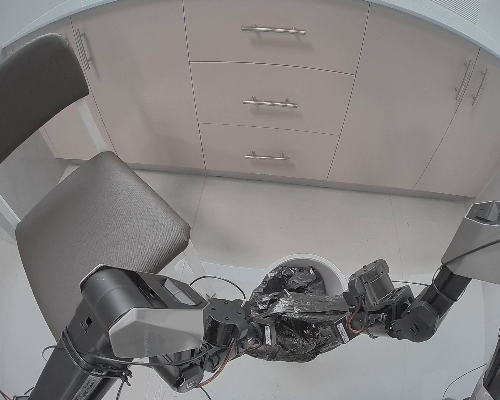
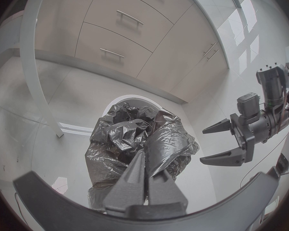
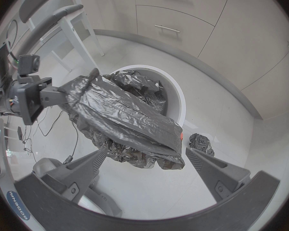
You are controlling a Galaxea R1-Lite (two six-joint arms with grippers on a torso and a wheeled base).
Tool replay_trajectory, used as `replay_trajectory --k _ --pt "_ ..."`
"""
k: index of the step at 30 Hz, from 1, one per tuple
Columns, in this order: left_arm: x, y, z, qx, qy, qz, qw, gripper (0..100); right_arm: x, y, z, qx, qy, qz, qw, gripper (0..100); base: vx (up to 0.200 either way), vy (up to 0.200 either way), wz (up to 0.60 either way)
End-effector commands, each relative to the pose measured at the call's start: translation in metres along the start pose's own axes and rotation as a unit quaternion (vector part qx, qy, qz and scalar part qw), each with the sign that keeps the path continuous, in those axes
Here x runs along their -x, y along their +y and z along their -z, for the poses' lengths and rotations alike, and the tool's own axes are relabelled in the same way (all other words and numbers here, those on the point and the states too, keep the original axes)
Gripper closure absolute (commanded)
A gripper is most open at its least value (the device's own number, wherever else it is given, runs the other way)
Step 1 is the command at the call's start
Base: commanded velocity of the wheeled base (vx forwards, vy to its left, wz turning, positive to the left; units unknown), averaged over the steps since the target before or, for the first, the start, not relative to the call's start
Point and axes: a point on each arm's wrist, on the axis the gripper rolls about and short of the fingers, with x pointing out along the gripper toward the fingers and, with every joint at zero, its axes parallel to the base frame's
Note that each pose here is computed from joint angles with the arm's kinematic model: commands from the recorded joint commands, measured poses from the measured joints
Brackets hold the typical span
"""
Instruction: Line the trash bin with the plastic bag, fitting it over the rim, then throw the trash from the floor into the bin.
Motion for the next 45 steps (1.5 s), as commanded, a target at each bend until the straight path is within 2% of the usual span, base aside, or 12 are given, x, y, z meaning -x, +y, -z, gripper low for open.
replay_trajectory --k 1,9,17,18,26,30,37,45 --pt "0.0 0.0 -0.001 0.0 -0.001 0.0 1.0 100 -0.017 -0.001 0.002 0.0 0.015 0.005 0.9999 0 0.0 0.0 0.0" --pt "0.0 -0.001 -0.003 0.0 -0.005 0.002 1.0 100 -0.03 0.003 -0.003 0.004 0.011 0.019 0.9997 0 0.0 0.0 0.0" --pt "-0.008 0.003 -0.017 0.003 -0.029 0.004 0.9996 100 -0.046 0.0 -0.011 -0.017 -0.037 0.037 0.9985 0 0.0 0.0 0.0" --pt "-0.009 0.003 -0.017 0.003 -0.028 0.004 0.9996 100 -0.053 0.001 -0.013 -0.022 -0.051 0.04 0.9977 0 0.0 0.0 0.0" --pt "-0.019 0.002 -0.023 0.003 -0.026 0.001 0.9997 100 -0.068 -0.007 -0.02 -0.044 -0.073 0.103 0.9911 0 0.0 0.0 0.0" --pt "-0.021 0.004 -0.024 -0.001 -0.016 -0.005 0.9999 100 -0.067 -0.01 -0.022 -0.05 -0.082 0.106 0.9897 0 0.0 0.0 0.0" --pt "-0.022 0.004 -0.026 -0.001 -0.017 -0.006 0.9998 100 -0.07 -0.019 -0.041 -0.061 -0.126 0.117 0.9832 0 0.0 0.0 0.0" --pt "-0.021 -0.001 -0.037 -0.001 0.0 -0.014 0.9999 100 -0.079 -0.038 -0.051 -0.074 -0.139 0.133 0.9786 0 0.0 0.0 0.0"
